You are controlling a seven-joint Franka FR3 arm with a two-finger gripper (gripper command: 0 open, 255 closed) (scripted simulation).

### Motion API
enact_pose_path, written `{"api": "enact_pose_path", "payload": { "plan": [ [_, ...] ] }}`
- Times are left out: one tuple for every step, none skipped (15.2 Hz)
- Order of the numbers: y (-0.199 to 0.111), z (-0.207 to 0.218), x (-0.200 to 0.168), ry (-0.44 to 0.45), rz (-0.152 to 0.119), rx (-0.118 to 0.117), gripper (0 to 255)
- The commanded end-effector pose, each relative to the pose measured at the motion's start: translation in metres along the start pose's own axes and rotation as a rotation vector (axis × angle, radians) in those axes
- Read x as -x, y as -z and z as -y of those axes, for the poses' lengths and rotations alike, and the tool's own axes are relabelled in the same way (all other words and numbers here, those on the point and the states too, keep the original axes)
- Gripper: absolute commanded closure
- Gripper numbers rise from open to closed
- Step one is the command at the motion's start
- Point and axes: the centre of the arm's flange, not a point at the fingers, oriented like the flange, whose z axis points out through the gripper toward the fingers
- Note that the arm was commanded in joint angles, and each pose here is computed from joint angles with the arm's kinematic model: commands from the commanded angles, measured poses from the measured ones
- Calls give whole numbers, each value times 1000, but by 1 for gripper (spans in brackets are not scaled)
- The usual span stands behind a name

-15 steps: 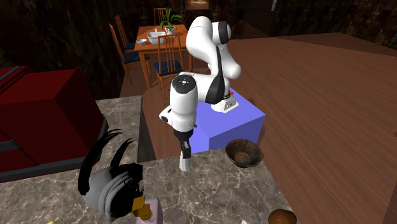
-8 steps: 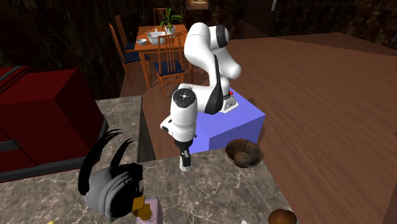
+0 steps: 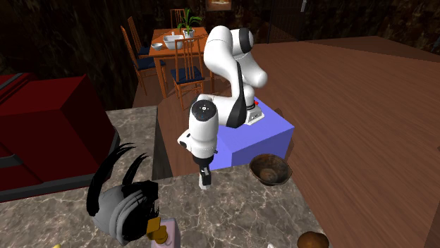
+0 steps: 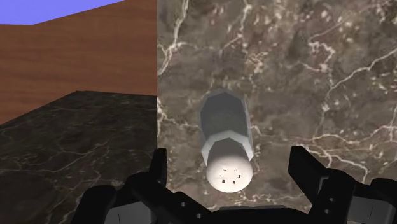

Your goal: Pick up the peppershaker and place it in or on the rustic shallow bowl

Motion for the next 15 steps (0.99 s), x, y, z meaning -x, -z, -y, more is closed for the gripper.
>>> {"api": "enact_pose_path", "payload": {
  "plan": [
    [0, 0, 0, 0, 0, 0, 255],
    [0, 0, 0, 0, 0, 0, 255],
    [0, 0, 0, 0, 0, 0, 255],
    [0, 0, 0, 0, 0, 0, 255],
    [0, 0, 0, 0, 0, 0, 255],
    [0, 0, 0, 0, 0, 0, 255],
    [0, 0, 0, 0, 0, 0, 255],
    [0, 0, 0, 0, 0, 0, 255],
    [0, 0, 0, 0, 0, 0, 255],
    [0, 0, 0, 0, 0, 0, 255],
    [5, -1, 0, 0, 0, 0, 255],
    [10, -1, 0, 0, 0, 0, 255],
    [16, -2, -1, 0, 0, 0, 255],
    [21, -2, -1, 0, 0, 0, 255],
    [26, -3, -1, 0, 0, 0, 255]
  ]
}}
